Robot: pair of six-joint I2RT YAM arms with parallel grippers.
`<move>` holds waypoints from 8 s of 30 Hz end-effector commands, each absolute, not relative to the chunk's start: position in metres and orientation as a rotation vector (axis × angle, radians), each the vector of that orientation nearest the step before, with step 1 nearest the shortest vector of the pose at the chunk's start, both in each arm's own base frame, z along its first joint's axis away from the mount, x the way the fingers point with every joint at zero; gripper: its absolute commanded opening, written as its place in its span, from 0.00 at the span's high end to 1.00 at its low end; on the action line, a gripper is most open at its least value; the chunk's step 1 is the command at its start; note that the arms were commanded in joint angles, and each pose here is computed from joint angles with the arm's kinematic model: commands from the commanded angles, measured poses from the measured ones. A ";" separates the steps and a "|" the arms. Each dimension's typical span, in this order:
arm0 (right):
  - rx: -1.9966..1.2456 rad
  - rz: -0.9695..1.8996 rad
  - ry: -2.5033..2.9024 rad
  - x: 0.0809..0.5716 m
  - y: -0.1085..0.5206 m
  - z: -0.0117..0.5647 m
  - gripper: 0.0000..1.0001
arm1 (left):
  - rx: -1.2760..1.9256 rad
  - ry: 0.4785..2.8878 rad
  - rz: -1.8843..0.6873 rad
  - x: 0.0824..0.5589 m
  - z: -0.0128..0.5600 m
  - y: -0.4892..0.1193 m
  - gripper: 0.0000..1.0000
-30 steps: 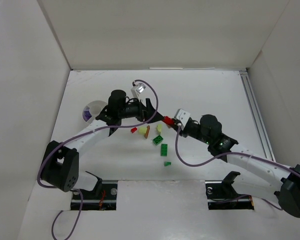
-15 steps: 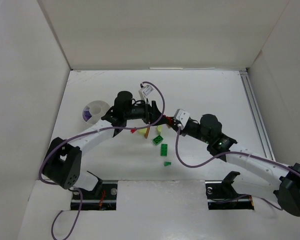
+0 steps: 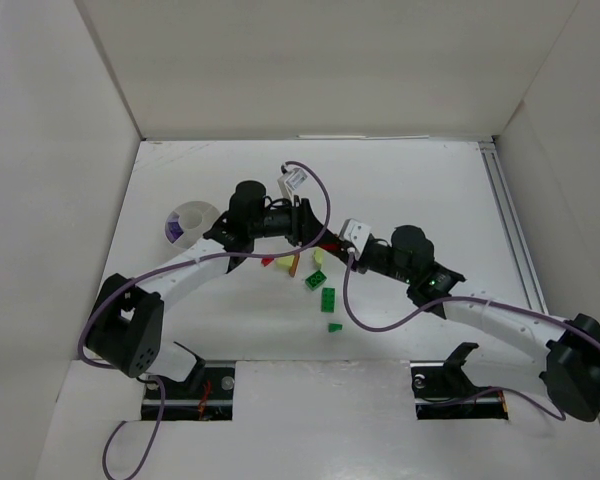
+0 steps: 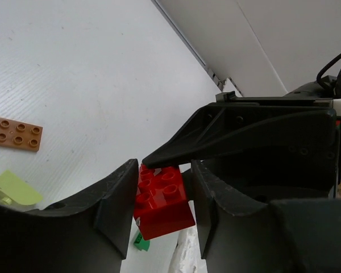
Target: Sort the legos into containers by color
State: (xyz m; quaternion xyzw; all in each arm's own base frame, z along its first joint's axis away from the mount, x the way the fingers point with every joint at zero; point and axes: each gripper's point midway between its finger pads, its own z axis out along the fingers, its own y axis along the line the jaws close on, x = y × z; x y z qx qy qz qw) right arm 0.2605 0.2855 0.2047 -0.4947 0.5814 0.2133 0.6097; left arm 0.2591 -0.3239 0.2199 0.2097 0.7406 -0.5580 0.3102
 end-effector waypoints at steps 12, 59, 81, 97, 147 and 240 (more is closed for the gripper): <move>-0.990 0.399 1.286 0.282 0.278 0.250 0.76 | 0.593 1.880 -1.484 0.263 0.249 -0.329 0.99; -0.905 0.300 1.348 0.272 0.230 0.267 0.06 | -0.241 2.009 -0.402 0.364 0.255 -0.128 1.00; -0.945 0.388 1.487 0.307 0.213 0.220 0.06 | -0.707 2.027 -0.013 0.339 0.193 -0.009 1.00; -0.961 0.411 1.503 0.308 0.213 0.212 0.07 | -0.683 2.035 0.085 0.335 0.177 0.004 1.00; -0.892 0.367 1.602 0.322 0.199 0.197 0.07 | -0.325 2.218 -0.446 0.323 0.169 -0.149 0.24; -0.781 0.318 1.714 0.335 0.169 0.175 0.08 | -0.385 2.631 0.125 0.304 -0.004 -0.184 0.77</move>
